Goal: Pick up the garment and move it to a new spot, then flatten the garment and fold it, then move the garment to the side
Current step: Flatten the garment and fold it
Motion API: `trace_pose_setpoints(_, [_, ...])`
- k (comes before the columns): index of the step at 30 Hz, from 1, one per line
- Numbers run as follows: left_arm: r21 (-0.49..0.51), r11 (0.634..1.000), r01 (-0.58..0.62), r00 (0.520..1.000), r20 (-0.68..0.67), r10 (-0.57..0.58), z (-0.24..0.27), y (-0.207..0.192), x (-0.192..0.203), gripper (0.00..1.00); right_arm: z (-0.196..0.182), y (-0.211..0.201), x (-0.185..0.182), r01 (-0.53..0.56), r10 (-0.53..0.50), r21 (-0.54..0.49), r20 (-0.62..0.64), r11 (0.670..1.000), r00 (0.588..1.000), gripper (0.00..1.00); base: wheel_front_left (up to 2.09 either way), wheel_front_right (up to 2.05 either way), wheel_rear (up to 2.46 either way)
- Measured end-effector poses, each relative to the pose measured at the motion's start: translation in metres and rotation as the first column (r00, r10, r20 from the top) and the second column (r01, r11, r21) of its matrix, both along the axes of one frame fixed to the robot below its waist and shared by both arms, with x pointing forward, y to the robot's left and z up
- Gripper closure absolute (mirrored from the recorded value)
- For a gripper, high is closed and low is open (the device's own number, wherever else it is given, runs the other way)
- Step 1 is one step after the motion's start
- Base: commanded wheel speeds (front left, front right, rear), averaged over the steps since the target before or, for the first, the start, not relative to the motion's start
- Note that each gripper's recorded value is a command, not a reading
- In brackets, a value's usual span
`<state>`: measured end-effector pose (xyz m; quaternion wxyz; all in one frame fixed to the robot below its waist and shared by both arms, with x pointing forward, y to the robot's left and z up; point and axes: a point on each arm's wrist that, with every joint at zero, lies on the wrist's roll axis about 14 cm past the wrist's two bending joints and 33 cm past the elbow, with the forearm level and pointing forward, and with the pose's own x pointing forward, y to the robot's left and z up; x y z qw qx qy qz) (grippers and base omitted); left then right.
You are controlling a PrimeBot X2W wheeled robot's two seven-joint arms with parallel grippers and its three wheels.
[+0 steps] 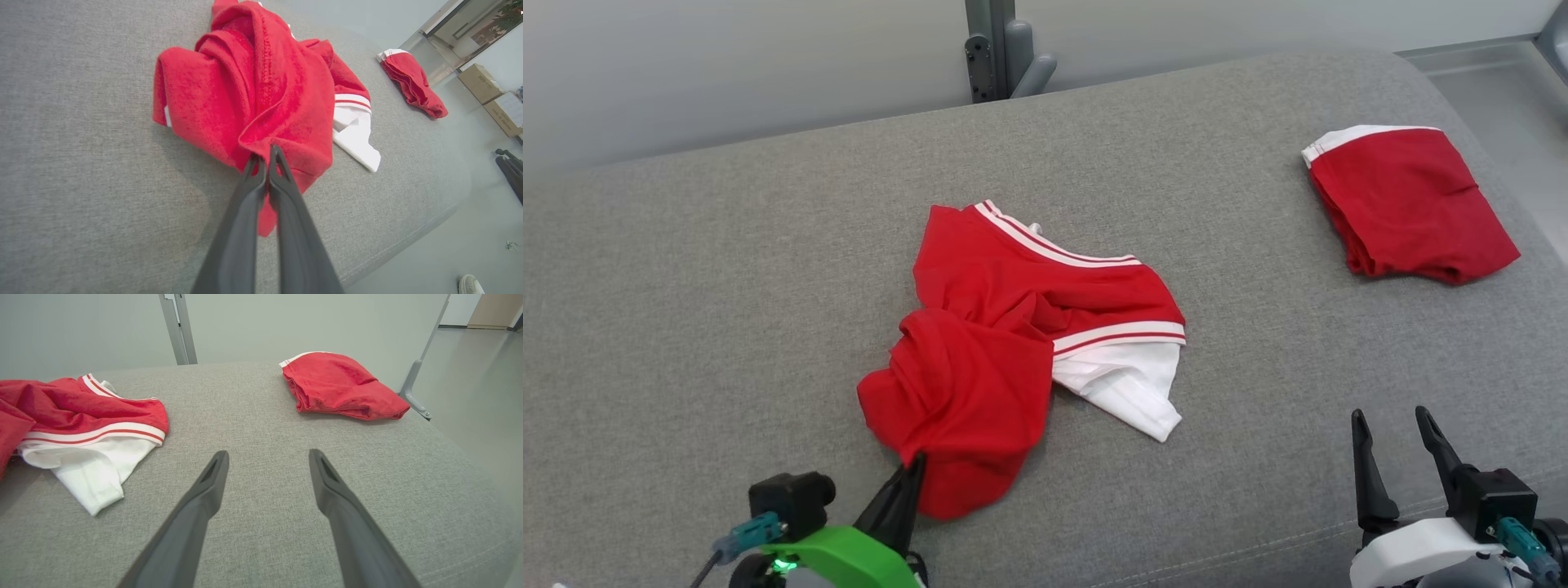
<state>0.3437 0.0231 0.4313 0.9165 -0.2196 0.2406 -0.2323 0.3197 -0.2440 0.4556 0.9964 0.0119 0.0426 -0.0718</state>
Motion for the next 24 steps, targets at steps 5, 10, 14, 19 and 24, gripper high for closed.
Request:
trace_pose_setpoints(5, [0.067, 0.997, 0.045, 0.998, -0.034, -0.043, -0.003, 0.037, -0.028, 1.0, -0.003, 0.006, 0.001, -0.018, 0.018, 0.005, -0.008, 1.0, 1.0, 0.0, 0.0, 0.0, 0.0])
trace_pose_setpoints(10, [0.121, 0.993, -0.012, 0.994, -0.11, 0.026, -0.025, 0.067, -0.052, 1.0, -0.003, 0.012, 0.007, -0.041, 0.041, 0.008, -0.006, 0.999, 0.999, 0.0, 0.0, 0.0, 0.0])
trace_pose_setpoints(14, [0.178, 0.973, -0.15, 0.98, -0.103, 0.17, -0.039, 0.107, -0.048, 1.0, -0.006, 0.021, 0.011, -0.071, 0.072, 0.013, -0.015, 0.997, 0.997, 0.0, 0.0, 0.0, 0.0])
trace_pose_setpoints(19, [0.197, 0.956, -0.219, 0.969, -0.067, 0.236, -0.045, 0.127, -0.05, 1.0, -0.005, 0.029, 0.016, -0.098, 0.098, 0.01, -0.008, 0.995, 0.995, 0.0, 0.0, 0.0, 0.0])
trace_pose_setpoints(24, [0.191, 0.929, -0.317, 0.943, -0.044, 0.331, -0.051, 0.15, -0.053, 1.0, -0.003, 0.036, 0.021, -0.126, 0.126, 0.005, -0.002, 0.992, 0.992, 0.0, 0.0, 0.0, 0.0])
